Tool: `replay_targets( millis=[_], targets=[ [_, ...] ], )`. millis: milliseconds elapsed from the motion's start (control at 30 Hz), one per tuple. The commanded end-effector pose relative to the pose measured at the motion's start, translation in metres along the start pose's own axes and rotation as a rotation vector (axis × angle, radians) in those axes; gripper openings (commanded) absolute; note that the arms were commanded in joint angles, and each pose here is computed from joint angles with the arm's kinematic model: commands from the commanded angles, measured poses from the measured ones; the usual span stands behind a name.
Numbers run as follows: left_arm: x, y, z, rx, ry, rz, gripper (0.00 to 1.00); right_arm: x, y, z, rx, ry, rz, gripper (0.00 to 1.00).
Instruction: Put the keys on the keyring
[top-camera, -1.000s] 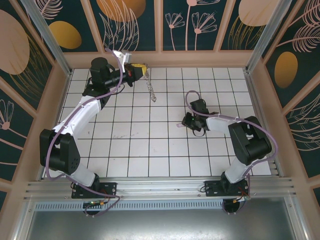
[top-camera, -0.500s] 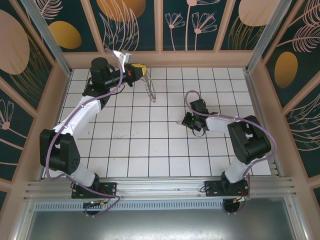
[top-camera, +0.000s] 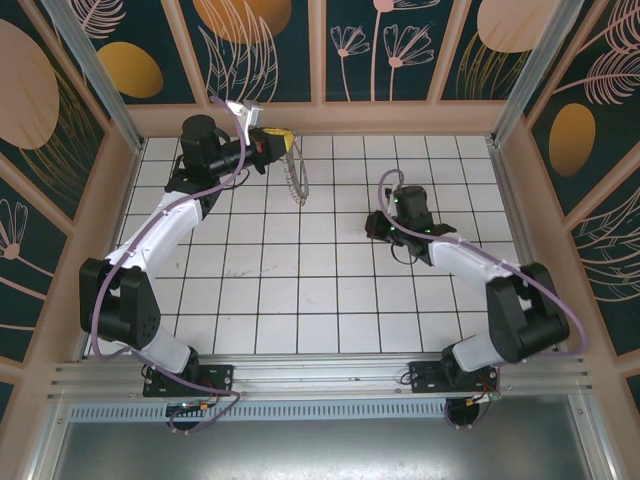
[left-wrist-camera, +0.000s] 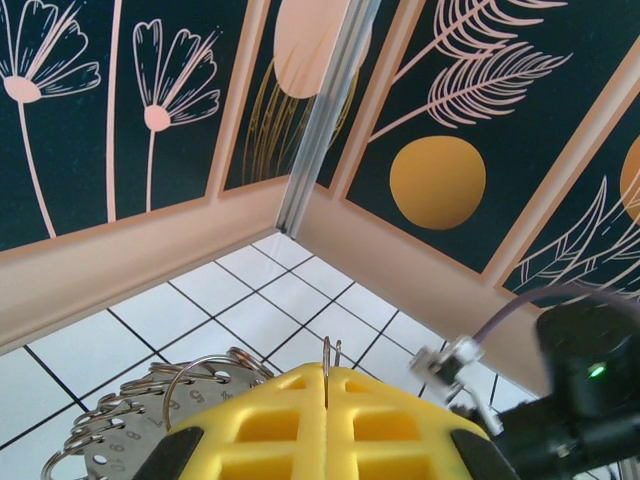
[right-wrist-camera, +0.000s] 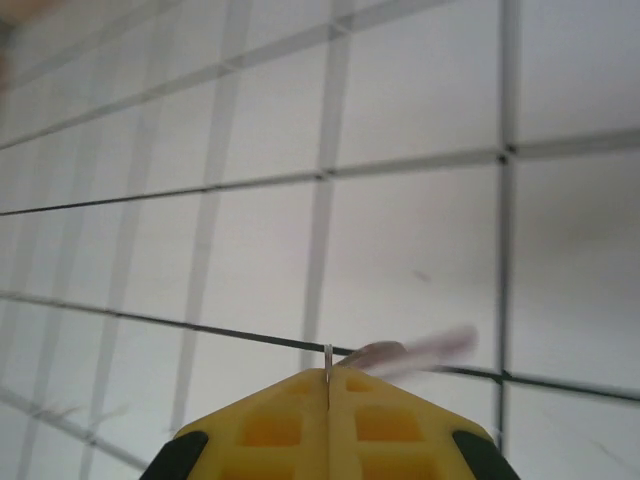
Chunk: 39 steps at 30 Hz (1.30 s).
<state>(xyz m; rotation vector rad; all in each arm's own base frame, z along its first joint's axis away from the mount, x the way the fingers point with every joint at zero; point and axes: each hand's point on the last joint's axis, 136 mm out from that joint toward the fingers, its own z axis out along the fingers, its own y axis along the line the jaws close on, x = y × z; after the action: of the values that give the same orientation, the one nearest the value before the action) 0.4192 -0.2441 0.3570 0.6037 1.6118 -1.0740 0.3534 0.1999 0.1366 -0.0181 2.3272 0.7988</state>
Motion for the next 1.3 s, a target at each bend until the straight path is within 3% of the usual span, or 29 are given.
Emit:
replay_targets(
  millis=[0,167,367,900,1267],
  targets=[
    [-0.011,-0.013,-0.007,0.039,-0.027,0.048,0.00,-0.019,0.060,-0.041,-0.349,-0.082,-0.250,0.00],
    [-0.008,-0.018,-0.010,0.051,-0.024,0.049,0.00,-0.031,0.093,-0.102,-0.634,-0.178,-0.358,0.00],
    [-0.001,-0.030,-0.005,0.076,0.003,0.065,0.00,-0.037,0.109,-0.133,-0.728,-0.202,-0.431,0.00],
    [0.040,-0.080,0.048,0.152,0.134,0.180,0.00,-0.073,0.125,-0.165,-0.697,-0.408,-0.463,0.00],
    [0.040,-0.120,0.076,0.235,0.132,0.280,0.00,-0.085,0.131,-0.173,-0.653,-0.432,-0.554,0.00]
  ],
)
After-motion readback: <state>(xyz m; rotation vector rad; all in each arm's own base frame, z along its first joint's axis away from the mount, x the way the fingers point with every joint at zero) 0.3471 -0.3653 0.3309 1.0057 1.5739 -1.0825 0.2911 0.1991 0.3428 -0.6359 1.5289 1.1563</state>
